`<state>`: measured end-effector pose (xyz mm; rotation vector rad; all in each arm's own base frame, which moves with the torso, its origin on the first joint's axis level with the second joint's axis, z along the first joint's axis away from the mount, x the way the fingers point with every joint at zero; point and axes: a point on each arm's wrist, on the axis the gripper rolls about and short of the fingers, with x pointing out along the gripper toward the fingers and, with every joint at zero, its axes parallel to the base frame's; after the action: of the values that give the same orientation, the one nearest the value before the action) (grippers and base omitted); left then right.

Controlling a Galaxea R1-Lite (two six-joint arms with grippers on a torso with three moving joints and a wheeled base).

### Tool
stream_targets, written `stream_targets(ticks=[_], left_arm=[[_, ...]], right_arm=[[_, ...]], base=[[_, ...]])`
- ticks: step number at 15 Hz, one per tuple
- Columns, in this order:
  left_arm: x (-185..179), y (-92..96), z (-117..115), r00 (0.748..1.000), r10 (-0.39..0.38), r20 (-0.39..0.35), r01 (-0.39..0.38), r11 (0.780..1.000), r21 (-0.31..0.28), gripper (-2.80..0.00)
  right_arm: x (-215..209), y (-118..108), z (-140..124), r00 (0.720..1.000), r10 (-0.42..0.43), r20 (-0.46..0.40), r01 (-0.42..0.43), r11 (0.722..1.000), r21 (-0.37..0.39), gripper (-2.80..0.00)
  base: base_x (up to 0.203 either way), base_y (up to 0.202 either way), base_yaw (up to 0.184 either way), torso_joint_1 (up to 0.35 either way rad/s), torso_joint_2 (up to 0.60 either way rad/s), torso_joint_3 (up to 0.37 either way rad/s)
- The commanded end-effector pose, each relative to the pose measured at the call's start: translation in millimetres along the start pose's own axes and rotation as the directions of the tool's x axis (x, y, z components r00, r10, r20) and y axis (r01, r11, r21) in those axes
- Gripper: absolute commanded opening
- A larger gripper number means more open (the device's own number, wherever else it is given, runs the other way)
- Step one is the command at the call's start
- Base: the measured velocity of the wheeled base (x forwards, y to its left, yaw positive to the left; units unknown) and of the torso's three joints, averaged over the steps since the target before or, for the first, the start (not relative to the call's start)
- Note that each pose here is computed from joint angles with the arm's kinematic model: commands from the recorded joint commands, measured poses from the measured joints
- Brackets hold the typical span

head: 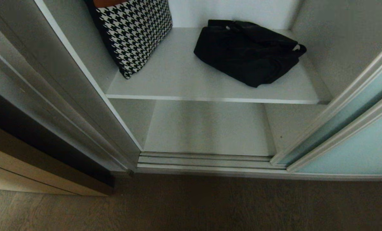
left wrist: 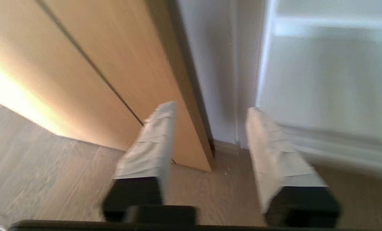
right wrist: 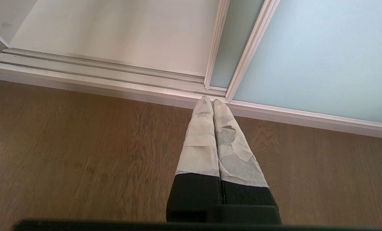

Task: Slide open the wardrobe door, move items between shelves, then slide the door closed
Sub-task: Close the door

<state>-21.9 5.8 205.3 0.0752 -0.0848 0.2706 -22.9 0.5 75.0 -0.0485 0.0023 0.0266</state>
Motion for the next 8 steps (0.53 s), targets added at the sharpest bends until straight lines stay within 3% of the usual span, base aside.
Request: stream_targets(ticks=[1, 4, 6, 8], left_arm=[[0.6, -3.8, -31.6, 0.996, -0.059, -0.061, 0.061, 0.998, 0.035, -2.80], [2.6, -5.9, -44.3, 0.994, -0.092, -0.053, 0.095, 0.994, 0.049, -2.80], [0.9, -10.6, -85.8, 0.986, -0.144, -0.082, 0.150, 0.987, 0.062, -2.80], [-7.7, -12.4, -111.8, 0.978, -0.204, -0.048, 0.207, 0.976, 0.066, -2.80]], right_arm=[[0.0, 0.0, 0.0, 1.000, 0.001, 0.000, -0.001, 1.000, -0.001, -2.80], [0.0, 0.0, 0.0, 1.000, 0.000, 0.000, 0.000, 1.000, -0.001, -2.80], [0.1, 0.0, -0.5, 1.000, 0.001, -0.002, -0.001, 1.000, -0.001, -2.80], [0.0, 0.0, 0.0, 1.000, 0.001, 0.000, -0.001, 1.000, -0.001, -2.80]], base=[[0.000, 0.000, 0.000, 0.000, 0.00, 0.000], [0.000, 0.000, 0.000, 0.000, 0.00, 0.000], [0.000, 0.000, 0.000, 0.000, 0.00, 0.000], [0.000, 0.000, 0.000, 0.000, 0.00, 0.000]])
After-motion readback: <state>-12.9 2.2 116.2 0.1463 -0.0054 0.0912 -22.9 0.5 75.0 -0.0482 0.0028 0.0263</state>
